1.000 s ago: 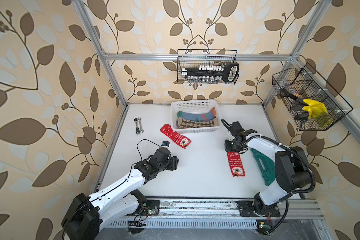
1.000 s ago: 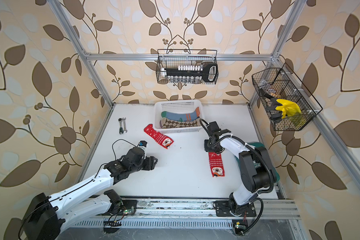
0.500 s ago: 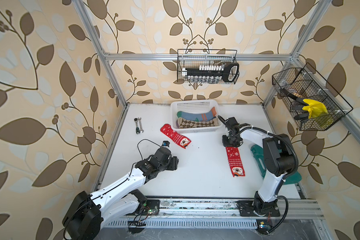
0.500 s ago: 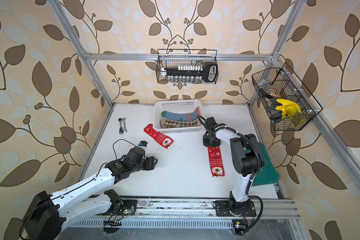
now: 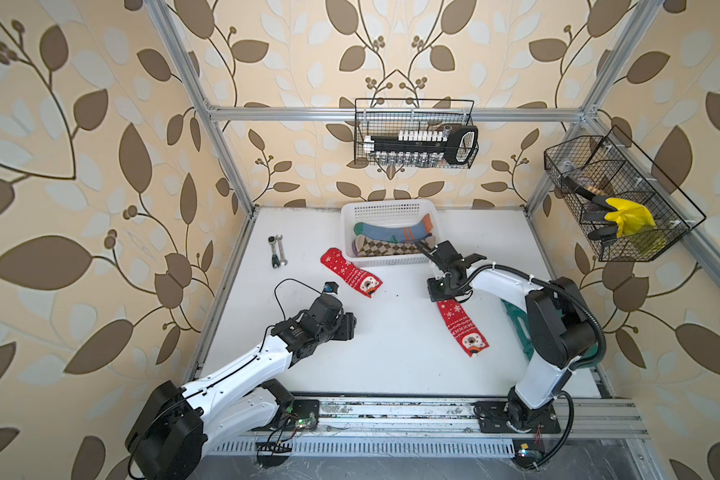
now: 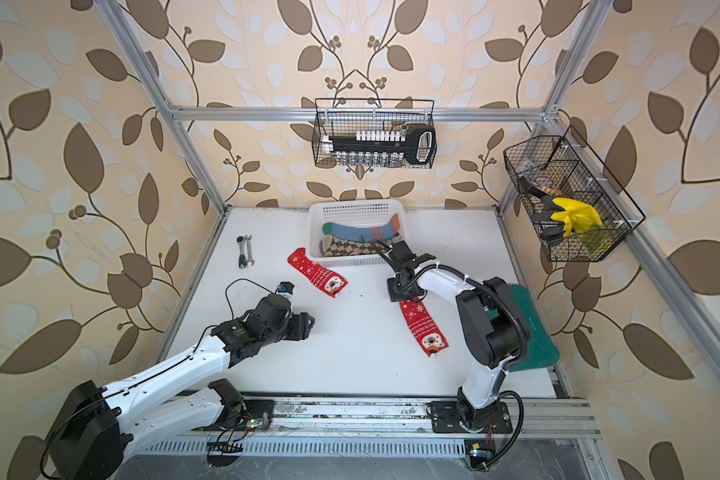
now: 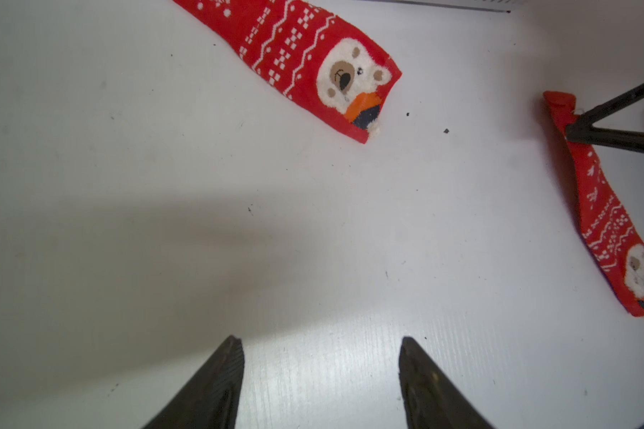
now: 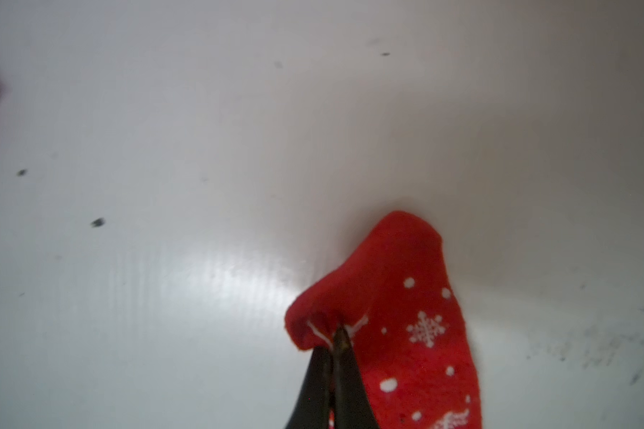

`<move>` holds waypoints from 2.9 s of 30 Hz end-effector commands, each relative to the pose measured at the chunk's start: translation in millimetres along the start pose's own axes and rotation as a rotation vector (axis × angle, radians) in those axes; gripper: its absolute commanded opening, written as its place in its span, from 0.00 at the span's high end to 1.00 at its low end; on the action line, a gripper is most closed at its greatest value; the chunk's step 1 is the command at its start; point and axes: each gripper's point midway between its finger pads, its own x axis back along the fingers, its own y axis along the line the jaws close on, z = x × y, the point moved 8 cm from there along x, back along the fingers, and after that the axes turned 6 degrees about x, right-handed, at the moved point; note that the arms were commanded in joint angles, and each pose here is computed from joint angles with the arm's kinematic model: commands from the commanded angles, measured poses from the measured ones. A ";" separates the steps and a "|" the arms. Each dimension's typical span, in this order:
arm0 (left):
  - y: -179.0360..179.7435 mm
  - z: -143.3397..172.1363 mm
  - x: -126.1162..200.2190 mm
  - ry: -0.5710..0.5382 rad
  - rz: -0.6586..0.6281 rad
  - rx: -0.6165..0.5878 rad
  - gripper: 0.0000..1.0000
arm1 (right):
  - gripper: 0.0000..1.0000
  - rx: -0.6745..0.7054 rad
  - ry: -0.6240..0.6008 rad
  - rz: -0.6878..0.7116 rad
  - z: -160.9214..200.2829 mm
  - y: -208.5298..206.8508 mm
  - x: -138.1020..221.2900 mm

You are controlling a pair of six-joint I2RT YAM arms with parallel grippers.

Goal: Place the socks together as a pair
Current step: Move the sock to the center of the board.

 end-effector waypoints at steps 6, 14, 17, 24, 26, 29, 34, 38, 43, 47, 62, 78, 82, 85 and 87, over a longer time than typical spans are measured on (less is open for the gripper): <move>-2.9 -7.5 2.6 -0.023 -0.028 0.019 0.33 | 1.00 0.342 -0.049 -0.120 9.8 110.1 35.4; -5.2 -10.7 7.0 -0.036 -0.017 0.030 0.32 | 0.69 0.433 0.043 -0.210 35.3 145.5 36.9; -12.1 -15.5 4.4 -0.013 -0.004 0.029 0.32 | 0.63 0.354 0.032 -0.175 45.0 124.0 48.1; -29.7 -21.4 -21.8 0.107 0.016 0.024 0.31 | 0.54 -0.043 0.085 -0.186 82.8 34.3 47.1; -32.1 -21.1 -29.3 0.128 0.019 0.026 0.32 | 0.53 -0.118 0.104 -0.196 96.3 15.8 42.5; -35.8 -20.6 -37.5 0.154 0.032 0.031 0.32 | 0.52 -0.173 0.133 -0.178 112.0 0.8 38.5; -39.2 -19.4 -46.0 0.187 0.045 0.030 0.31 | 0.52 -0.215 0.169 -0.243 127.4 4.1 28.3; -36.0 -22.8 -43.8 0.158 0.028 0.032 0.32 | 0.53 -0.241 0.193 -0.272 134.0 6.3 18.1; -9.3 -48.8 -38.8 0.063 0.030 0.139 0.33 | 0.62 -0.246 0.204 -0.291 132.2 9.2 5.2; 18.5 -78.8 -34.5 -0.022 0.035 0.260 0.33 | 0.78 -0.250 0.198 -0.268 121.2 6.1 -5.0; 8.7 -110.0 -57.8 -0.050 0.144 0.356 0.34 | 1.00 -0.342 0.016 -0.215 11.4 -82.6 -0.6; 7.7 -120.3 -99.1 0.027 0.078 0.340 0.33 | 0.97 -0.079 0.044 -0.139 -74.1 -82.0 -10.6; 7.6 -121.5 -104.1 0.036 0.056 0.327 0.33 | 0.88 -0.038 0.067 -0.101 -76.8 -70.2 -16.7; -0.6 -119.0 -112.1 0.066 0.060 0.312 0.33 | 0.78 -0.079 0.055 -0.072 -69.2 -73.2 -13.5; -12.9 -113.7 -115.1 0.074 0.057 0.269 0.36 | 0.75 -0.108 0.032 -0.063 -62.2 -75.9 -5.0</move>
